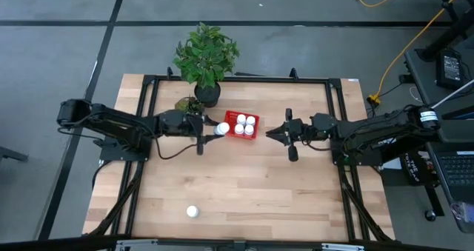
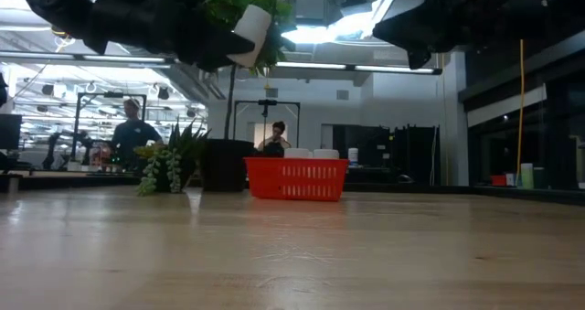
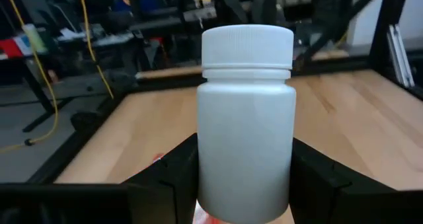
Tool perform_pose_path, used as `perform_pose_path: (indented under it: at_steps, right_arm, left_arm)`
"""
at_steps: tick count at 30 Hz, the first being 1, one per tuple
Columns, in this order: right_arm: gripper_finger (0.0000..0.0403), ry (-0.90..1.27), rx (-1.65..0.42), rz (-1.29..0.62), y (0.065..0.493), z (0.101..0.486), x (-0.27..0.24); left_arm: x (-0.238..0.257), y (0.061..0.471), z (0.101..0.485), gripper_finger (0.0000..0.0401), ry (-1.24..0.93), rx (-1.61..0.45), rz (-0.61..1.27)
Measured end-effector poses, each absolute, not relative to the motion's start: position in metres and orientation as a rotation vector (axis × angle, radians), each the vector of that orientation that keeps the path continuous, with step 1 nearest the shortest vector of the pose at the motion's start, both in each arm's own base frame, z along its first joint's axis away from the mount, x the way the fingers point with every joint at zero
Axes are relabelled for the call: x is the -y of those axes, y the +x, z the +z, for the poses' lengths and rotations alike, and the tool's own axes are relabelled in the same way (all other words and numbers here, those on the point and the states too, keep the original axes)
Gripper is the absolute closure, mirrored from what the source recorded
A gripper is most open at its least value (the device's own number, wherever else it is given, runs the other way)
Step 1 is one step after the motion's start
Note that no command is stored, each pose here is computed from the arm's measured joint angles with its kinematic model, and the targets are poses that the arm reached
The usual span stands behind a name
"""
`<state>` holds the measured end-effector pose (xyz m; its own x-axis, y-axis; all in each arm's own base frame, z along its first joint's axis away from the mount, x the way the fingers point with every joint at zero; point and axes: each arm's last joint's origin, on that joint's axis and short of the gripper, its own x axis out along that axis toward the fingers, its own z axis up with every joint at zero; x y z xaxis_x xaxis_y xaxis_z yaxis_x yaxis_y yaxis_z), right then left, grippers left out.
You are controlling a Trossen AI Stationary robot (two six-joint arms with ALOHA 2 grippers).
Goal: Pick and place pill bottles into a basket
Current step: Put the white medicine bottle into the red bin
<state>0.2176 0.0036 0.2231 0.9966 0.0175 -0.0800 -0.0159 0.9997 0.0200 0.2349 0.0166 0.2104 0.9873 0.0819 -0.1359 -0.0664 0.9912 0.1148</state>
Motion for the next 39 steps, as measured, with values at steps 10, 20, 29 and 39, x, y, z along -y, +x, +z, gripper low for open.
perform_pose_path:
  at_steps: [10, 20, 29, 39]
  right_arm:
    - [0.0293, -0.010, -0.001, 0.008, 0.227, 0.223, -0.003]
    - [0.0149, 0.019, -0.107, -0.032, 0.263, 0.231, 0.007]
    - [0.0099, -0.074, -0.179, -0.028, 0.310, 0.268, 0.009]
    - [0.0098, -0.088, -0.233, -0.035, 0.341, 0.270, 0.014]
  left_arm:
    - [-0.031, 0.239, 0.212, 0.0235, 0.083, -0.072, 0.081]
    - [-0.036, 0.259, 0.195, 0.0236, 0.090, -0.005, 0.061]
    - [-0.041, 0.263, 0.198, 0.0236, 0.100, 0.002, 0.068]
    - [-0.041, 0.263, 0.199, 0.0236, 0.100, 0.004, 0.058]
